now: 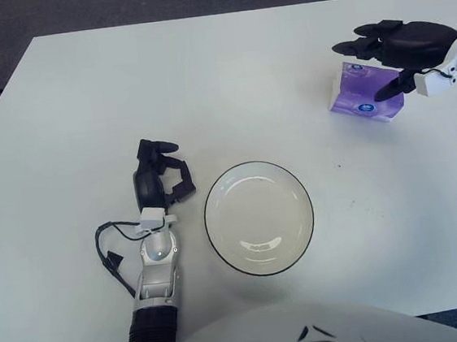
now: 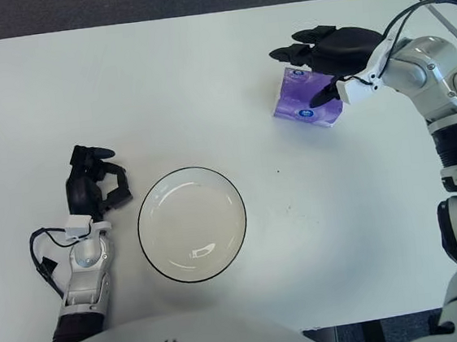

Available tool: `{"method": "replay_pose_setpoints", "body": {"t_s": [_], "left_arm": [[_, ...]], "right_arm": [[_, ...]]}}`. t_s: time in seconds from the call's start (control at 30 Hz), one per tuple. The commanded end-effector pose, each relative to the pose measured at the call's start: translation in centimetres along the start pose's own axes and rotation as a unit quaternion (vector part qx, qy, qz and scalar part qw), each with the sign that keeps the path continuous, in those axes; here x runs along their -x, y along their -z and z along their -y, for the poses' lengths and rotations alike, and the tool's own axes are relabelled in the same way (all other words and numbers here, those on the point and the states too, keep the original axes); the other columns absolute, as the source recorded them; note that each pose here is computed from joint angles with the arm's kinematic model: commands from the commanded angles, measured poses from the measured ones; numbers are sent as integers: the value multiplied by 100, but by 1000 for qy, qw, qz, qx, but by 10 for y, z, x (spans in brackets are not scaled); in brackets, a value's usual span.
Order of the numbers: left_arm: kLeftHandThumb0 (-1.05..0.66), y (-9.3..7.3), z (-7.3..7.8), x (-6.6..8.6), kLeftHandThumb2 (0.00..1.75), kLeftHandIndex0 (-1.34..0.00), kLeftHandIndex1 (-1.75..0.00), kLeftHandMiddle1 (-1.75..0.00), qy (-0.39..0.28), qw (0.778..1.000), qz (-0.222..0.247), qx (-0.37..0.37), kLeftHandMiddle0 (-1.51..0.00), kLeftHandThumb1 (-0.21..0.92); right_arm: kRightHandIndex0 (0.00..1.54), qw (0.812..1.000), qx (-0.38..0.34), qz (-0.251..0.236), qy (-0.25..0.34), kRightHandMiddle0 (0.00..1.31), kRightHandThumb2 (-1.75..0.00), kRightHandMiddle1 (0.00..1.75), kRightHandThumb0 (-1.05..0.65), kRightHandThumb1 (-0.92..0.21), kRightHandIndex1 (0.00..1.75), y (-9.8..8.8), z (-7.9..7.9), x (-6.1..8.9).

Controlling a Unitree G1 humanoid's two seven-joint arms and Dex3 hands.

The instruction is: Put the tissue paper into the plate.

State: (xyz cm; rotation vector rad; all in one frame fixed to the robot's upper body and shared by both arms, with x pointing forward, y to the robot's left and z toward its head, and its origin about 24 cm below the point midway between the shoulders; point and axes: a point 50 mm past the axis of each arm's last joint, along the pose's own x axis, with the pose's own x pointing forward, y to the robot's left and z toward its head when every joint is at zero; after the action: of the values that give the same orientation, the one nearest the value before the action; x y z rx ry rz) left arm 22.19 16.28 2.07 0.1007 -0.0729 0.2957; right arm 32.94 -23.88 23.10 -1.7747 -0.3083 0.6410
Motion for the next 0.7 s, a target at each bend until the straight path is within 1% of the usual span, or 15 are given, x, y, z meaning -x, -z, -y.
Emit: {"method": "replay_pose_setpoints", "body": {"t_s": [0.0,0.43,0.53,0.67], "left_arm": [[-1,39,2,29,127,-33,-175,-168,7,995,-102,-17,-63,36],[-1,40,1,30,130,-35,-175,-169,3,994,-106,-24,-64,33],[-1,40,0,30,131,-35,-175,-170,2,994,-105,-21,-64,33],[-1,40,0,30,131,-35,-175,-169,2,994,-103,-19,-65,33]], "right_arm": [[0,1000,3,2,-9,0,-23,0,-105,-76,0,3,6,2],[0,997,-22,19,-72,0,-24,0,-105,-73,0,2,-4,-5],[0,995,-24,22,-95,0,-25,0,-105,-72,0,1,-9,-7],[0,993,-27,24,-109,0,-25,0,-105,-72,0,1,-13,-9]]}}
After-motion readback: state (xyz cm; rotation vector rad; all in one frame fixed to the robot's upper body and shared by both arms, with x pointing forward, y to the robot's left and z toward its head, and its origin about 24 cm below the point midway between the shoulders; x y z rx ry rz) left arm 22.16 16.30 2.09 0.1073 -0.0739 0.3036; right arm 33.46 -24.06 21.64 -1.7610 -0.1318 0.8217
